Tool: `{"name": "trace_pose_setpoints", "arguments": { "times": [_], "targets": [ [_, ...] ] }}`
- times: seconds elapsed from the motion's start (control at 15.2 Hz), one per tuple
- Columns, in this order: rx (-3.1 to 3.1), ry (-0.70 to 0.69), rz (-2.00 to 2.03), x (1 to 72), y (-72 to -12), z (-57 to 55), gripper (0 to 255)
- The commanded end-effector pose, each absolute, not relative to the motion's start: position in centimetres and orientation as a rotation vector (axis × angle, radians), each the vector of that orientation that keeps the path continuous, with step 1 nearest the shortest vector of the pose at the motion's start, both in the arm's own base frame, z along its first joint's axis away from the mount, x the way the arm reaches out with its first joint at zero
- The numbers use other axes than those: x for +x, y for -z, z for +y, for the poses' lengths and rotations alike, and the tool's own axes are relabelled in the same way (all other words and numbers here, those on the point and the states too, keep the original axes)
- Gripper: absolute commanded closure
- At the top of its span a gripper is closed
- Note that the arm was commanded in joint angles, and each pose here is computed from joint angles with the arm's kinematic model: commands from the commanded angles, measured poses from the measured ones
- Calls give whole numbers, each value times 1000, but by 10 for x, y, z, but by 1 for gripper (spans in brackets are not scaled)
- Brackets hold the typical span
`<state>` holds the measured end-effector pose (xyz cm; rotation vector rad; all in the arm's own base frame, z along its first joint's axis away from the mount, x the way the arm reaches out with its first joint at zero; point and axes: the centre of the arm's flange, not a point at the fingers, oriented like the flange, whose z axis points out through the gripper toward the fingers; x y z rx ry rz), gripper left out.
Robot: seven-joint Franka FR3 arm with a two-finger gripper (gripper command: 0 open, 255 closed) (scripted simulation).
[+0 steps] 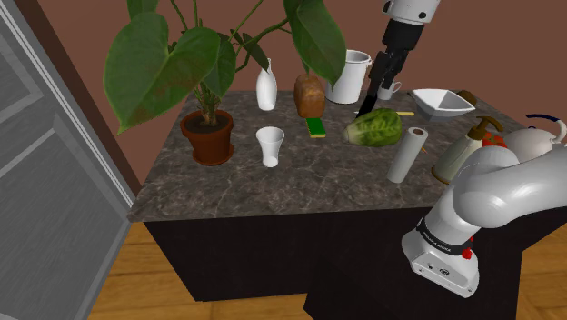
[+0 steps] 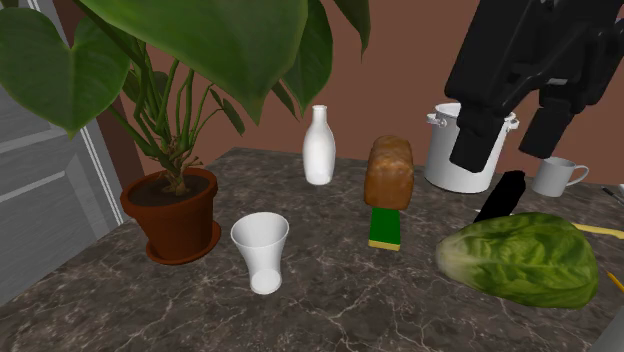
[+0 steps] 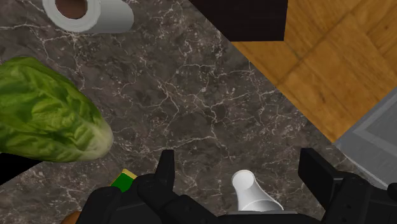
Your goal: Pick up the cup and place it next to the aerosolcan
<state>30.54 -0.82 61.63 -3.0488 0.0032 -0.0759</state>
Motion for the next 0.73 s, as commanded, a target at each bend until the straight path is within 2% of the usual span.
{"name": "trace_pose_setpoints", "arguments": {
  "times": [0.0, 0.66],
  "targets": [
    [-3049, 76, 3, 305, -616, -8, 0],
    [-2982, 132, 93, 397, -531, 10, 0]
  ]
}}
